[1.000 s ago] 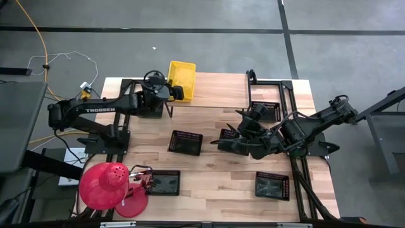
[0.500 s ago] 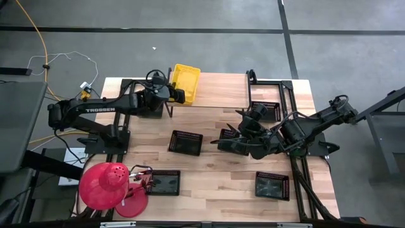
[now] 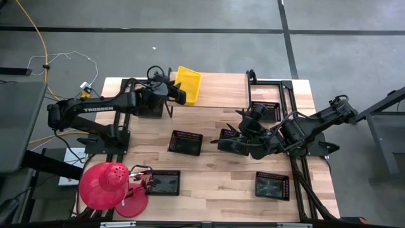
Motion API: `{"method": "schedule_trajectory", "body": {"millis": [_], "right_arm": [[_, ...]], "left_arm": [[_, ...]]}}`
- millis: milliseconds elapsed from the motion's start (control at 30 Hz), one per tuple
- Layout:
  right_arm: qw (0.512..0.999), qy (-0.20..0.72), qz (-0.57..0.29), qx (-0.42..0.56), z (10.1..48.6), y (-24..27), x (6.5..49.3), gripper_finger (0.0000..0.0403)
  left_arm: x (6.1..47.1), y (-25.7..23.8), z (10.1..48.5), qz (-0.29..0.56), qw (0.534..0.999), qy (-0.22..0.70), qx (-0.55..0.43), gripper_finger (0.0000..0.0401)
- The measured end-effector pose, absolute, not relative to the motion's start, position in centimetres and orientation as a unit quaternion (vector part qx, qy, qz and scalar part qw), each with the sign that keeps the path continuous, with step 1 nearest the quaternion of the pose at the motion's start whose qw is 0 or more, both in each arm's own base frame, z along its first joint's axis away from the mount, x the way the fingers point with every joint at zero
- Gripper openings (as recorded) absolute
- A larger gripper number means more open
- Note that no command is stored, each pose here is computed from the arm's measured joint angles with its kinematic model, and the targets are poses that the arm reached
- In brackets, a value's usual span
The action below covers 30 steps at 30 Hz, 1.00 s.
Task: Stack baskets on shelf by color
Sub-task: Stack the yellow bin on the yellow bin on the shelf
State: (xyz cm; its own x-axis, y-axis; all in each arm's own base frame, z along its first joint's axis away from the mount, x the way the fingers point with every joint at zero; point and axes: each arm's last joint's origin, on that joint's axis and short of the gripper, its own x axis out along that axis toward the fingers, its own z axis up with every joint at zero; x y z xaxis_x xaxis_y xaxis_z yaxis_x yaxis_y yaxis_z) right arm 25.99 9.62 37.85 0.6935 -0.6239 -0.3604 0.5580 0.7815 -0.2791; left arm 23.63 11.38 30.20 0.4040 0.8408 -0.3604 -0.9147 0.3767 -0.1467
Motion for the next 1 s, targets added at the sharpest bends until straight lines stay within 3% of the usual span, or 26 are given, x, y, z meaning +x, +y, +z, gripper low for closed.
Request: {"method": "schedule_trajectory", "body": {"millis": [233,467,600,767,1000], "right_arm": [[0.912,0.227,-0.333,-0.074,37.8,9.0,26.2,0.0261],[0.908,0.24,-0.339,-0.062,37.7,7.6,26.6,0.0261],[0.905,0.242,-0.345,-0.062,37.7,7.2,26.8,0.0261],[0.904,0.243,-0.345,-0.063,37.7,7.1,26.8,0.0261],[0.905,0.245,-0.342,-0.063,37.7,7.1,26.8,0.0261]], "left_arm": [[23.0,11.1,32.2,0.52,0.839,0.122,-0.102,0.017],[21.4,10.5,33.5,0.514,0.845,0.131,-0.065,0.0169],[21.3,10.4,33.0,0.503,0.852,0.138,-0.045,0.0125],[21.4,11.1,31.2,0.466,0.876,0.123,-0.012,0.0014],[20.8,12.3,30.0,0.438,0.898,0.044,0.016,0.0003]]}}
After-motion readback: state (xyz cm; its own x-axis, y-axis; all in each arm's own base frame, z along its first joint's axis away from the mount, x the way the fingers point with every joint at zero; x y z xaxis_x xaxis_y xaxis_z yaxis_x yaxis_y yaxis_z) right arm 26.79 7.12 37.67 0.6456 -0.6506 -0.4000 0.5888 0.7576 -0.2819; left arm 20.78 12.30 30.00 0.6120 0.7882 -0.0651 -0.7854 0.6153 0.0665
